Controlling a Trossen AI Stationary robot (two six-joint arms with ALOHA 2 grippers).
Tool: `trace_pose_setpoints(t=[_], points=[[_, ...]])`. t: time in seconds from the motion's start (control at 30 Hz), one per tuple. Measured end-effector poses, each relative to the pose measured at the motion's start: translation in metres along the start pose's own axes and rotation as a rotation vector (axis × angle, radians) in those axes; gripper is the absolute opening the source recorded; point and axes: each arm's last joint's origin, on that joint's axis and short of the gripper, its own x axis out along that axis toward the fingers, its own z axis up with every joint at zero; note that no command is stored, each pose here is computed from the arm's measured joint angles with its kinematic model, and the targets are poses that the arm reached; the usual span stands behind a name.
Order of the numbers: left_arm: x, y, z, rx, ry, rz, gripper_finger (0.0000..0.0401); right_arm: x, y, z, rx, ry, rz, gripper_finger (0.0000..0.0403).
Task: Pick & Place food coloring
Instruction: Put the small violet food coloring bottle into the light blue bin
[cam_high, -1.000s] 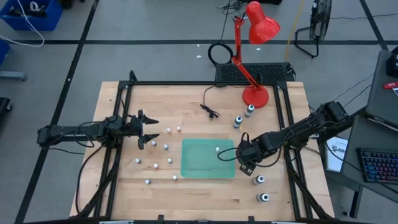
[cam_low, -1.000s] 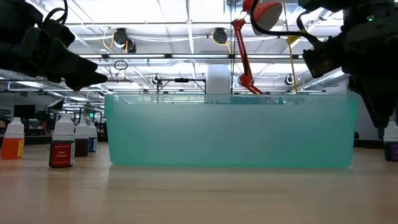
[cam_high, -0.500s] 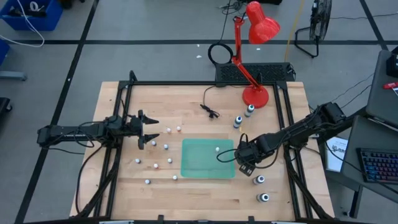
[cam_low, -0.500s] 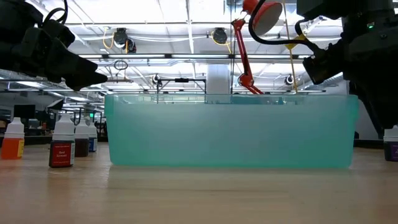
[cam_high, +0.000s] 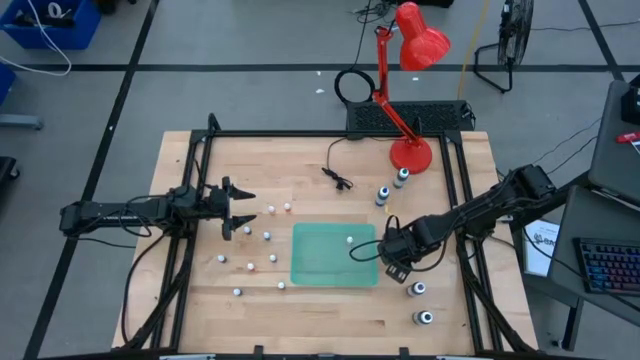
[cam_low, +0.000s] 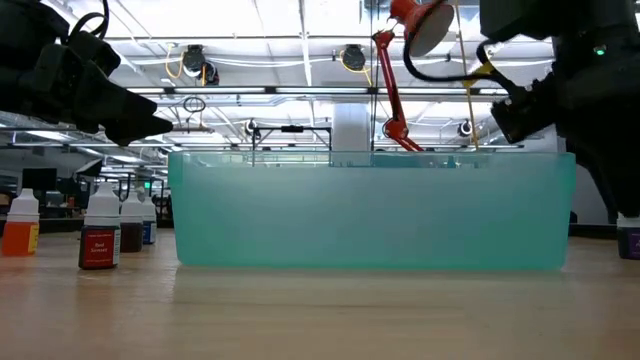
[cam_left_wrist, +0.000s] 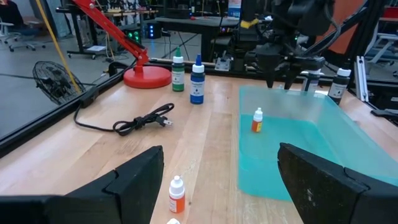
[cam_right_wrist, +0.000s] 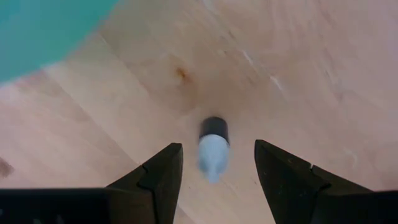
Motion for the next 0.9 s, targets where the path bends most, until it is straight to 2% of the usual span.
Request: trace_pose_setpoints(t=[0.23, 0.6, 0.73, 0.9], points=[[0.0000, 0.0000, -0.0001, 0.000, 0.000, 0.000, 0.0310, 0.0092, -0.0016, -0.0013, 0.000, 0.022, 0.048, 0.0187], [0.0000, 0.0000, -0.0001, 0.000, 0.000, 0.000, 0.0310, 0.0092, -0.0013, -0.0012, -0.001, 0.023, 0.052, 0.0185], [0.0000, 0.0000, -0.0001, 0.000, 0.000, 0.000, 0.0310, 0.0092, -0.0025, -0.0019, 0.001, 0.030, 0.040, 0.0160], [0.0000, 0.0000, 0.0000, 0.000, 0.000, 0.000, 0.0310, 0.0092, -0.0026, -0.0020, -0.012, 0.029, 0.038, 0.0099]])
